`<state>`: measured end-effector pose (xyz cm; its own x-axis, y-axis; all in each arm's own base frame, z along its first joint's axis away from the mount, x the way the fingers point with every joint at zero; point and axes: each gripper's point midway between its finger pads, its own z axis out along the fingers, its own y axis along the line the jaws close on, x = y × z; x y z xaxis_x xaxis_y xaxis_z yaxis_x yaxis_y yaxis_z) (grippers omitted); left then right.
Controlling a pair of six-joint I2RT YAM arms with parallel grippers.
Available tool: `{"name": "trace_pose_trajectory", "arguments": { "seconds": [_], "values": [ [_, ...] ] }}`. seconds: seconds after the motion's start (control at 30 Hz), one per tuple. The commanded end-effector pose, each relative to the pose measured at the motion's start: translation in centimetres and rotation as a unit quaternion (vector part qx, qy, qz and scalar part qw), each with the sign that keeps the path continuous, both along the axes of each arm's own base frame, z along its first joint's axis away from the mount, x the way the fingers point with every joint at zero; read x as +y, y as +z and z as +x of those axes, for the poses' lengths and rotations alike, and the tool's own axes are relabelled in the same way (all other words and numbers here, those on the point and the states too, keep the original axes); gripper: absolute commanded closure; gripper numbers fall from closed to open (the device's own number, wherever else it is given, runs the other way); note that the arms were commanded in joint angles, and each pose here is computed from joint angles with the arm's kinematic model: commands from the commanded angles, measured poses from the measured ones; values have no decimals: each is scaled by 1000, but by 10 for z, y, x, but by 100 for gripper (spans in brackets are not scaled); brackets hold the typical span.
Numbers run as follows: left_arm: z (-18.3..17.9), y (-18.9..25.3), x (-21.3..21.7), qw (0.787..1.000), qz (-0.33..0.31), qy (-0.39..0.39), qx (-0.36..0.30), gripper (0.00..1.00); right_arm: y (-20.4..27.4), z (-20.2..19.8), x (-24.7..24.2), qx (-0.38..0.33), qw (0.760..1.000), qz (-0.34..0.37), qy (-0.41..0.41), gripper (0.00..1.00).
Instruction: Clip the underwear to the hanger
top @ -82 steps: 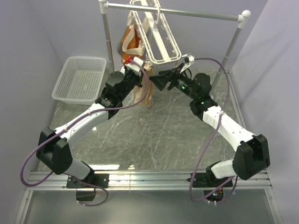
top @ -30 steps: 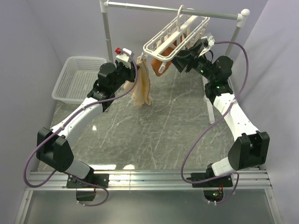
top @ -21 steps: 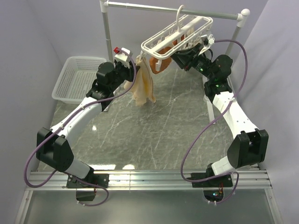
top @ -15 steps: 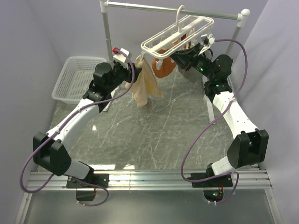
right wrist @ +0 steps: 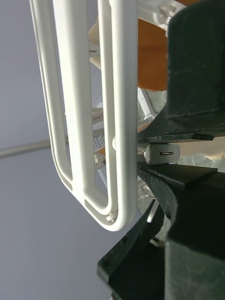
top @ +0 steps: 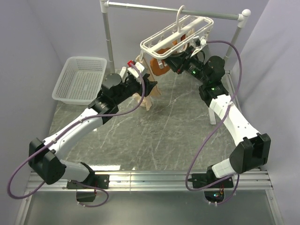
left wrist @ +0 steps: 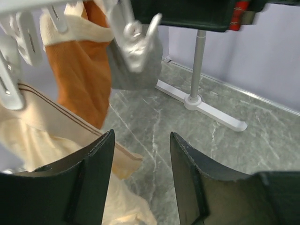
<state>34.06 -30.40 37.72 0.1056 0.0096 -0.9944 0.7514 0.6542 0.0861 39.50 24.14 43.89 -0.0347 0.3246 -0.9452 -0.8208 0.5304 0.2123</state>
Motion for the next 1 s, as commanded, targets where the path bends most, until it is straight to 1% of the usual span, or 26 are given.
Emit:
{"name": "trace_pose_trajectory", "arguments": {
  "seconds": [0.0, 0.07, 0.1, 0.17, 0.23, 0.3, 0.37, 0.47, 0.5, 0.53, 0.57, 0.6, 0.63, 0.7, 0.8, 0.93, 0.97],
  "values": [
    [10, 28, -9, 997, -70, 12, 3, 45, 34, -7, -9, -15, 998, 23, -51, 100],
    [11, 25, -19, 997, -76, 16, -2, 45, 32, -6, -8, -2, 998, 28, -57, 100],
    [13, 34, -21, 996, -87, 22, -19, 45, 33, -4, -8, 4, 997, 35, -72, 100],
    [25, 32, -22, 994, -84, 54, -33, 46, 31, -3, -7, 21, 995, 39, -85, 100],
    [30, 36, -28, 993, -80, 59, -60, 47, 30, -2, -7, 37, 993, 45, -102, 100],
    [40, 39, -22, 990, -80, 90, -74, 48, 32, -2, -8, 46, 991, 51, -117, 100],
    [45, 44, -20, 987, -81, 103, -92, 49, 30, -2, -7, 64, 987, 54, -135, 100],
    [43, 47, -20, 984, -74, 107, -119, 51, 27, -2, -4, 96, 981, 58, -156, 100],
    [44, 42, -19, 984, -69, 112, -120, 54, 32, -3, -5, 100, 980, 63, -162, 100],
    [44, 41, -18, 984, -66, 113, -122, 55, 26, -2, -4, 114, 977, 58, -170, 100],
    [42, 41, -17, 983, -62, 114, -128, 57, 26, -3, -3, 117, 975, 60, -178, 100],
    [41, 32, -17, 984, -54, 114, -124, 59, 26, -3, -3, 116, 974, 59, -182, 100],
    [38, 33, -13, 984, -54, 116, -128, 59, 26, -3, -3, 116, 974, 60, -186, 100],
    [35, 24, -9, 984, -48, 118, -129, 59, 24, -2, -3, 118, 972, 60, -196, 100],
    [32, 25, -2, 983, -54, 124, -125, 57, 24, -3, 0, 125, 971, 61, -195, 100],
    [33, 29, -1, 982, -77, 132, -109, 55, 20, -1, 1, 136, 969, 61, -196, 100],
    [35, 34, 2, 980, -93, 142, -99, 55, 21, -2, 1, 135, 969, 61, -196, 100]
  ]
}}
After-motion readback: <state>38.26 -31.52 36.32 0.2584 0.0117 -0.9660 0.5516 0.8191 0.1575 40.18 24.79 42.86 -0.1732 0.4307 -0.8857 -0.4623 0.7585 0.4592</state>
